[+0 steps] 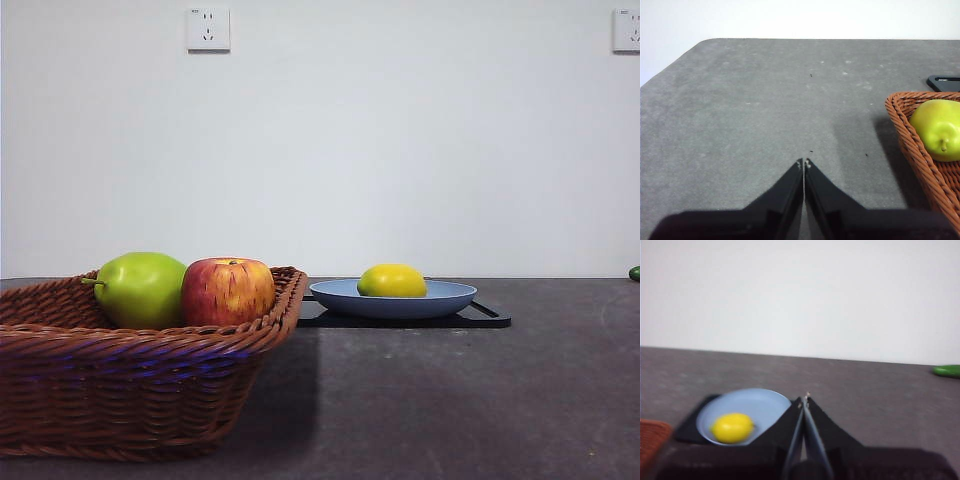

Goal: Take the lemon from the basket,put the lemon in the plate,hand out the plate

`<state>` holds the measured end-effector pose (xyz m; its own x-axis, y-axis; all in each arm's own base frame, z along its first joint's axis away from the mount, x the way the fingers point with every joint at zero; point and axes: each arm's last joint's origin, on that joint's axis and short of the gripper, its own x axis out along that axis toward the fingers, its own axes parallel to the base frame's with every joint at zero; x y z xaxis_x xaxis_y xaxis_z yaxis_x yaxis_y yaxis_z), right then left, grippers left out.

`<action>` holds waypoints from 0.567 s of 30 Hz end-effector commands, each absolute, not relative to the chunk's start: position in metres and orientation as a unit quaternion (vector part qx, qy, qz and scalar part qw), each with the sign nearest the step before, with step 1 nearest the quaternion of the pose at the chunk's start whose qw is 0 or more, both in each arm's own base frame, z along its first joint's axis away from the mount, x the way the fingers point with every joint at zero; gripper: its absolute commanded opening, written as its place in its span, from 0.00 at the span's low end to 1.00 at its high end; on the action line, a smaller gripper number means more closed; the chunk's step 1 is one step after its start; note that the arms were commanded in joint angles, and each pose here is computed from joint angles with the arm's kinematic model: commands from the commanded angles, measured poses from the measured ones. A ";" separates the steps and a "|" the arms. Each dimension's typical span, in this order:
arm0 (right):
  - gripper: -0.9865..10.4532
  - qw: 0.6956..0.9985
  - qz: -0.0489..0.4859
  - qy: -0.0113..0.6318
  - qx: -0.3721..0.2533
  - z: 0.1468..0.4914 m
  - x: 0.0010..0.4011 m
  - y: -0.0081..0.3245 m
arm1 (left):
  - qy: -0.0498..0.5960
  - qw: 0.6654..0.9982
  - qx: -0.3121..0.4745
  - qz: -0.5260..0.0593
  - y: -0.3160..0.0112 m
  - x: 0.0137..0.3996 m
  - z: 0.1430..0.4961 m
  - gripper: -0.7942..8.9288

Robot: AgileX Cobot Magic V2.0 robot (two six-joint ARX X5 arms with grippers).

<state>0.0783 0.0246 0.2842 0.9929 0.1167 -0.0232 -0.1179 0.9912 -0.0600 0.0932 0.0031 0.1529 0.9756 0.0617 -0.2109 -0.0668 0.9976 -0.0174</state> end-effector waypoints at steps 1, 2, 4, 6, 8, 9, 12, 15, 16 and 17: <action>0.10 0.998 0.049 0.018 -0.042 0.269 0.081 0.020 | 0.106 0.994 -0.014 0.036 0.004 0.094 0.150 0.09; 0.10 0.997 0.053 0.022 -0.042 0.261 0.082 0.019 | 0.106 0.994 -0.014 0.036 0.004 0.094 0.150 0.09; 0.10 0.996 0.070 0.033 -0.040 0.241 0.085 0.017 | 0.106 0.994 -0.014 0.036 0.004 0.094 0.150 0.09; 0.10 0.995 0.082 0.042 -0.038 0.223 0.087 0.014 | 0.106 0.994 -0.014 0.036 0.004 0.094 0.150 0.09; 0.10 0.995 0.082 0.050 -0.033 0.206 0.090 0.011 | 0.106 0.994 -0.014 0.036 0.004 0.094 0.150 0.09; 0.10 0.995 0.074 0.053 -0.027 0.198 0.091 0.010 | 0.106 0.994 -0.014 0.036 0.004 0.094 0.150 0.09; 0.10 0.996 0.055 0.066 -0.017 0.179 0.093 0.007 | 0.106 0.994 -0.014 0.036 0.004 0.094 0.150 0.09; 0.10 0.996 0.048 0.076 -0.017 0.166 0.094 0.005 | 0.106 0.994 -0.014 0.036 0.004 0.094 0.150 0.09; 0.10 0.996 0.046 0.079 -0.017 0.162 0.095 0.005 | 0.106 0.994 -0.014 0.036 0.004 0.094 0.150 0.09; 0.10 0.996 0.046 0.080 -0.017 0.160 0.095 0.005 | 0.106 0.994 -0.014 0.036 0.004 0.094 0.150 0.09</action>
